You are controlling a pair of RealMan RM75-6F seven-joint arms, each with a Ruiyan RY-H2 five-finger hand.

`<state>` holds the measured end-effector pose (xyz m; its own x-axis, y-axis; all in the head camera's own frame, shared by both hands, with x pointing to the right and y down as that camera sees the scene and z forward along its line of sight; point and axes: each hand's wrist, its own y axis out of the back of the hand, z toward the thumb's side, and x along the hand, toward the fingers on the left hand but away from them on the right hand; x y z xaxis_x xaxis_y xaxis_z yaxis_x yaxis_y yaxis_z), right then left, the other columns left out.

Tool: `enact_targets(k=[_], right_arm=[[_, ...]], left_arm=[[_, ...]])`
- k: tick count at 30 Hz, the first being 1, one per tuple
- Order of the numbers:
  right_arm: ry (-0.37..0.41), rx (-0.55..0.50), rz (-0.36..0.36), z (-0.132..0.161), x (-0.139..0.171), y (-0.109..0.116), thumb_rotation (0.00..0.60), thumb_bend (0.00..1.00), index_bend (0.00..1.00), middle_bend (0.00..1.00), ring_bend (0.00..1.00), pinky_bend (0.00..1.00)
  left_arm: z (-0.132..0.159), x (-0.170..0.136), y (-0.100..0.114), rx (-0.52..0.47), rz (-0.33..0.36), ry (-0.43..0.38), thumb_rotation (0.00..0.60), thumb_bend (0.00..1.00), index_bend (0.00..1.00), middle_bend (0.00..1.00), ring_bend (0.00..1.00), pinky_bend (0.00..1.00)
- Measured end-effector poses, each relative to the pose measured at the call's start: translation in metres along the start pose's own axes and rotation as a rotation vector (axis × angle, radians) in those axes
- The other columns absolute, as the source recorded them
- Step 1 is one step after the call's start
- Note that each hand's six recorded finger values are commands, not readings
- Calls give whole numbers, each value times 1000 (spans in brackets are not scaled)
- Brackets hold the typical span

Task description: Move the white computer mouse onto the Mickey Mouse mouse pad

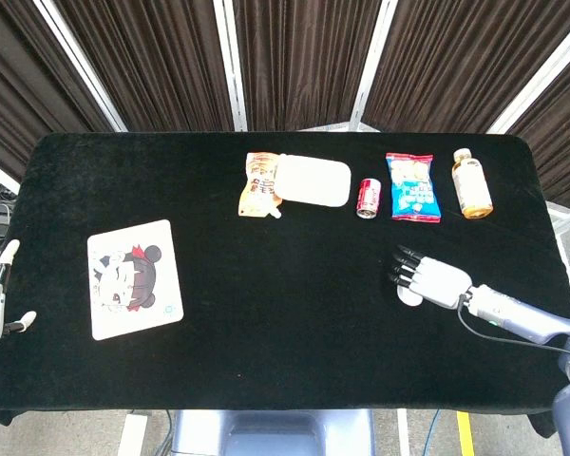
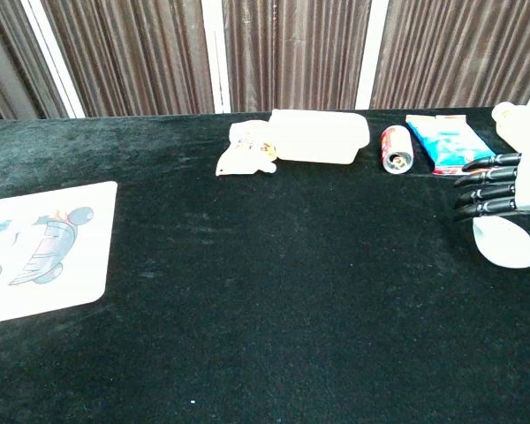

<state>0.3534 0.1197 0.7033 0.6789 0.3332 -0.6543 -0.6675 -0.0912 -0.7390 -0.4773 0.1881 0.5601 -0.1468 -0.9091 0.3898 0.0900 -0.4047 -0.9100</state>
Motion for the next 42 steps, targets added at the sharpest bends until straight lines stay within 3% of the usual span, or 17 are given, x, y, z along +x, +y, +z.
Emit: enact_targets(k=[14,18,22,25,28,31,38,42], right_arm=[[-20,-62,18,11,-7,-13,600,0,93,119,0,16],[-31,-89,7,14,-14,-12,600,13,93,122,0,68],[-34,-96,8,16,-18,-13,600,159,108,193,55,222],[-31,-104,-4,18,-19,-11,600,350,245,365,221,377],[-23,-109,-25,20,-19,-8,600,460,371,500,351,481],[-18,-107,-40,22,-19,-5,600,515,428,552,405,535],[17,-59,-151,22,-19,20,600,543,446,568,421,550],[76,12,-273,22,-26,52,600,541,445,569,421,549]], left_arm=[[1,1,-4,16,-4,5,600,0,0,0,0,0],[1,0,-4,20,-4,6,600,0,0,0,0,0],[0,1,-5,21,-4,10,600,0,0,0,0,0],[0,2,-5,22,-5,11,600,0,0,0,0,0],[0,3,-6,25,-10,13,600,0,0,0,0,0],[0,3,-7,25,-13,12,600,0,0,0,0,0],[1,1,-5,8,-16,4,600,0,0,0,0,0],[1,0,-2,-9,-14,-4,600,0,0,0,0,0]])
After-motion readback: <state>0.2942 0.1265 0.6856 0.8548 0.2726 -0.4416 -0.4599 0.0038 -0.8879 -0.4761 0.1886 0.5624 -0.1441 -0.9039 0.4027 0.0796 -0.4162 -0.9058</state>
